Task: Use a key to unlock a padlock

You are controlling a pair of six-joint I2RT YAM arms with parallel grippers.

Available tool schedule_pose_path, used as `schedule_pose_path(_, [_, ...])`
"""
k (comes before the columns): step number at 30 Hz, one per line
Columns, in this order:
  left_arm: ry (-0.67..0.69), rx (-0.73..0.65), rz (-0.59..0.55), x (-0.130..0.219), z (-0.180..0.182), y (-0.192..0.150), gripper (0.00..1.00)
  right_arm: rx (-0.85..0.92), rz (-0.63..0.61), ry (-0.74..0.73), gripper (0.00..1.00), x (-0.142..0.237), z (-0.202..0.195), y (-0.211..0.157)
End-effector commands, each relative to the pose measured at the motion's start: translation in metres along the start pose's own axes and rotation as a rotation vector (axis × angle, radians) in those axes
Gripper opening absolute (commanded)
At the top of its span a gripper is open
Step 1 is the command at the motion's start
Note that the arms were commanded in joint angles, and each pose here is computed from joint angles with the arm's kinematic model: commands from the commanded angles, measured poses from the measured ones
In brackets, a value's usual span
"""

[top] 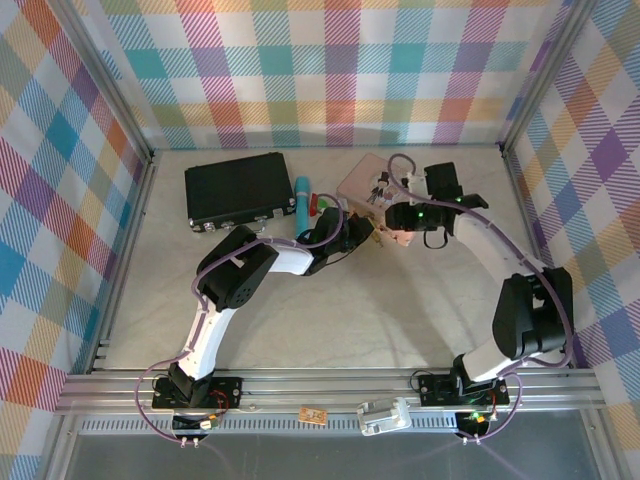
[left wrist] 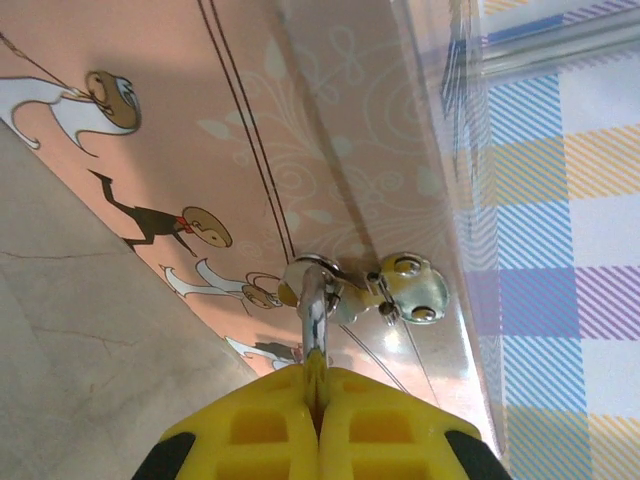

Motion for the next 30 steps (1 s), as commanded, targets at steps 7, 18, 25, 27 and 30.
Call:
schedule_pose_path(7, [0.016, 0.114, -0.124, 0.007, 0.008, 0.008, 0.00, -0.343, -0.108, -0.321, 0.48, -0.020, -0.039, 0.008])
schedule_pose_path(18, [0.040, 0.176, -0.234, 0.008, 0.016, 0.016, 0.00, -0.507, -0.054, -0.458, 0.47, -0.048, -0.063, -0.013])
schedule_pose_path(25, [0.048, 0.181, -0.288, 0.011, 0.015, 0.028, 0.00, -0.508, -0.082, -0.506, 0.47, -0.038, -0.068, -0.017])
schedule_pose_path(27, [0.045, 0.174, -0.297, 0.012, 0.013, 0.031, 0.00, -0.520, -0.096, -0.513, 0.47, -0.033, -0.072, -0.017])
schedule_pose_path(30, [0.051, 0.164, -0.324, 0.015, 0.011, 0.037, 0.00, -0.542, -0.111, -0.514, 0.47, -0.026, -0.078, -0.017])
Point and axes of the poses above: each hand's point on the last joint's axis, 136 mm out from that joint toward the fingers, its own x axis back along the fingers, its own z axis along the line the jaws close on, y = z × x, the point moved 8 cm from there along x, back along the fingers, and after that the axes turned 6 degrees about -x, right-handed, at the moved point
